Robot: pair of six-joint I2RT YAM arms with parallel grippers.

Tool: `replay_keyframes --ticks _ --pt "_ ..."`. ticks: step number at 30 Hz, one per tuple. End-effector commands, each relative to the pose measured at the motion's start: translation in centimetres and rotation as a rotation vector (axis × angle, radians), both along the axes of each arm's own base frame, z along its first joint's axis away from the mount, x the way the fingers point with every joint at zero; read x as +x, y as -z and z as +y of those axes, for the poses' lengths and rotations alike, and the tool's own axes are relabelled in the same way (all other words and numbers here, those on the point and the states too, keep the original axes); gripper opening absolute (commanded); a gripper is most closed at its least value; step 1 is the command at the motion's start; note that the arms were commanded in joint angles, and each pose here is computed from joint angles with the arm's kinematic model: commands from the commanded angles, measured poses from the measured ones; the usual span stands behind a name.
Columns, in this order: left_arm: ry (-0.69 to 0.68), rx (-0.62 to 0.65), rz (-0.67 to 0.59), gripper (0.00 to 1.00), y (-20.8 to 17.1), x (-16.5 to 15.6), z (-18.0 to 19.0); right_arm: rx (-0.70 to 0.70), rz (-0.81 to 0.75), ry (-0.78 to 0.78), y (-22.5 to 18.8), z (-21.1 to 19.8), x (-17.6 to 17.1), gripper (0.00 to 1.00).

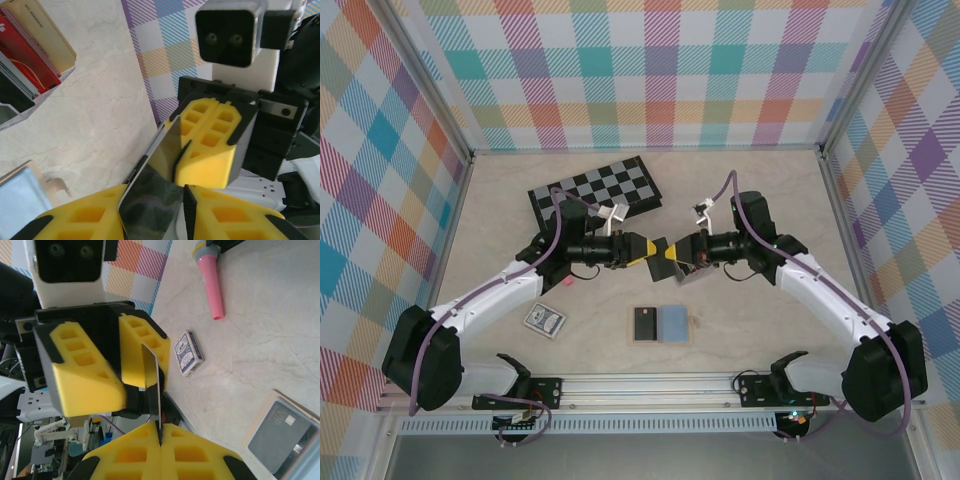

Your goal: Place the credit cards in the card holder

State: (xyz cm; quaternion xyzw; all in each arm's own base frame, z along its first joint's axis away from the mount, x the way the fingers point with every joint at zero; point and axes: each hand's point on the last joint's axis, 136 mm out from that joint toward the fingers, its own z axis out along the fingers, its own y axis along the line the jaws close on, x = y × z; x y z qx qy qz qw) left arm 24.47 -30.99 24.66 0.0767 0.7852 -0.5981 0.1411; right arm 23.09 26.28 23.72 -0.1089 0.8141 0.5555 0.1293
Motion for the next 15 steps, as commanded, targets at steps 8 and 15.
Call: replay_keyframes --ticks 8,15 --pt "0.006 -0.11 -0.041 0.34 -2.1 -1.4 -0.9 0.082 0.011 0.24 -0.7 -1.2 2.3 0.01" --pt "0.01 -0.1 -0.047 0.22 -1.9 -1.6 -1.3 0.095 0.035 0.292 -0.3 -1.6 2.6 0.03"
